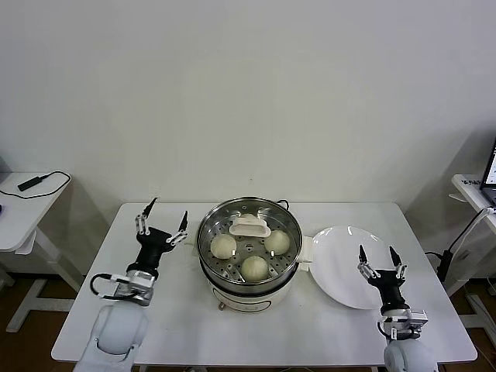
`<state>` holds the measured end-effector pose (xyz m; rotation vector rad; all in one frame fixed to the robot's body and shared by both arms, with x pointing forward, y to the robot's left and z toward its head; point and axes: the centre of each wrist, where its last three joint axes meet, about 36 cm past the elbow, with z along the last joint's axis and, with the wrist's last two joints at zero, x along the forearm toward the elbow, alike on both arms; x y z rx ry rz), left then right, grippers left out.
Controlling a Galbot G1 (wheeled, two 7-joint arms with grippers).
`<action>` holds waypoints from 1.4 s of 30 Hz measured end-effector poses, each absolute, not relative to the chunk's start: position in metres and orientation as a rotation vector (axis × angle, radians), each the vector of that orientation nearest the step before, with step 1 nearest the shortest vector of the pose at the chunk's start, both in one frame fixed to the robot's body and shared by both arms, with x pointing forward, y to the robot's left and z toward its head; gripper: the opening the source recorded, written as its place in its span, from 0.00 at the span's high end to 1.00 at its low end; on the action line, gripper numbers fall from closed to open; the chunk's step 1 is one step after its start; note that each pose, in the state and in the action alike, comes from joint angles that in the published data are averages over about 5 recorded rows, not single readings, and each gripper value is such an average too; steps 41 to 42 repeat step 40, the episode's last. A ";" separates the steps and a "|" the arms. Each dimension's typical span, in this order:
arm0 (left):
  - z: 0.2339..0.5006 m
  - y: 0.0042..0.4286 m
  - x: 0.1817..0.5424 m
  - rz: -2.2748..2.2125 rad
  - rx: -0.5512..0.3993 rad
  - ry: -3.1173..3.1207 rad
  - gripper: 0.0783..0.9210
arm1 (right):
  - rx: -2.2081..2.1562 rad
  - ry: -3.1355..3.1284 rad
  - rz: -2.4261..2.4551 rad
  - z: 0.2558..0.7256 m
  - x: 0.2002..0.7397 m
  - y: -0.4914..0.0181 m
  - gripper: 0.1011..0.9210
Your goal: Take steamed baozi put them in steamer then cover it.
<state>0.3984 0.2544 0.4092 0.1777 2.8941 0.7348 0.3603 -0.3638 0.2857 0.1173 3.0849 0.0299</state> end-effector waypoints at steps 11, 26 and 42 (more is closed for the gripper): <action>0.352 0.286 0.394 0.476 0.177 2.910 0.12 | 0.049 3.126 0.087 0.285 0.351 -0.356 0.12; 0.327 0.305 0.385 0.432 0.159 2.908 0.12 | 0.020 3.127 0.116 0.287 0.346 -0.350 0.12; 0.320 0.310 0.379 0.420 0.156 2.916 0.12 | 0.001 3.125 0.112 0.286 0.344 -0.348 0.12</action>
